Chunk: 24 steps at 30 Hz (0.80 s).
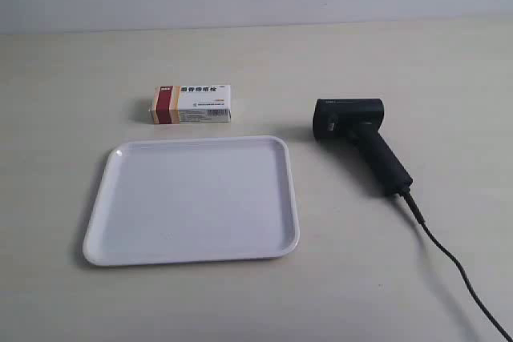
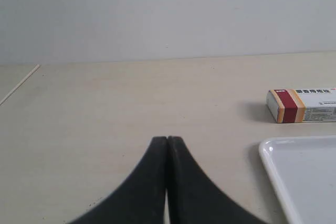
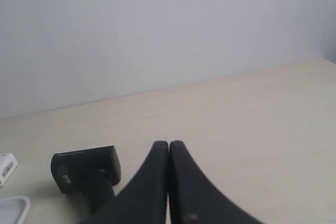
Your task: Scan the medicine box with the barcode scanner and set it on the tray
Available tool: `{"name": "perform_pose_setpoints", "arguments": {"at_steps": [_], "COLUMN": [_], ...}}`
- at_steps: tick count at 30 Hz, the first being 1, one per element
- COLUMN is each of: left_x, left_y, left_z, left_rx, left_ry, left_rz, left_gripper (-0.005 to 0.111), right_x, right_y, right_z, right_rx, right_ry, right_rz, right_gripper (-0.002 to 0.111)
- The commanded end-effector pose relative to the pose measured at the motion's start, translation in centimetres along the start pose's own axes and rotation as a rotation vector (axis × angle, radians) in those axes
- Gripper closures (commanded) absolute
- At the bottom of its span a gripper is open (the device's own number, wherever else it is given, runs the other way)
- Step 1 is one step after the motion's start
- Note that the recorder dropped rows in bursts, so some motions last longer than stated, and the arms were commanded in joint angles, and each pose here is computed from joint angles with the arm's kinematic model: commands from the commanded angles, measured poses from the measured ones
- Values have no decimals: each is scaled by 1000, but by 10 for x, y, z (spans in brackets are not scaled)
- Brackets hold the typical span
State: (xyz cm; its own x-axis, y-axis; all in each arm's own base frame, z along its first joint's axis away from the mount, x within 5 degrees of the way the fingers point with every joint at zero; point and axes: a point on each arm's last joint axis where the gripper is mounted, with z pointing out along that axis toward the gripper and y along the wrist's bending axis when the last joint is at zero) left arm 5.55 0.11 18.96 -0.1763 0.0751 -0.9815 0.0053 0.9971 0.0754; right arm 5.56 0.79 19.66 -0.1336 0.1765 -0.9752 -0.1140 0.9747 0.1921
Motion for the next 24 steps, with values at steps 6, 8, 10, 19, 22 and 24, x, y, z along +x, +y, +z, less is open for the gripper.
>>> {"name": "perform_pose_setpoints", "arguments": {"at_steps": [6, 8, 10, 19, 22, 24], "left_x": [0, 0, 0, -1, -3, -9], "left_y": [0, 0, 0, 3, 1, -2], "left_z": [0, 0, 0, 0, 0, -1], "left_rx": [-3, -3, -3, -33, -10, 35], "left_ry": [-7, -7, -7, -11, -42, -102], "left_rz": [-5, -5, -3, 164, 18, -286], "left_gripper": [105, 105, 105, 105, 105, 105], "right_x": [1, 1, 1, 0, -1, -3], "right_y": [-1, -1, -1, 0, 0, 1], "right_z": [0, 0, 0, 0, 0, 0], "right_rx": [5, 5, 5, 3, 2, -8], "right_ry": [-5, -5, -5, -16, -25, -47], "right_rz": [-11, -11, -11, -11, -9, 70], "right_gripper": [108, 108, 108, 108, 108, 108]}}
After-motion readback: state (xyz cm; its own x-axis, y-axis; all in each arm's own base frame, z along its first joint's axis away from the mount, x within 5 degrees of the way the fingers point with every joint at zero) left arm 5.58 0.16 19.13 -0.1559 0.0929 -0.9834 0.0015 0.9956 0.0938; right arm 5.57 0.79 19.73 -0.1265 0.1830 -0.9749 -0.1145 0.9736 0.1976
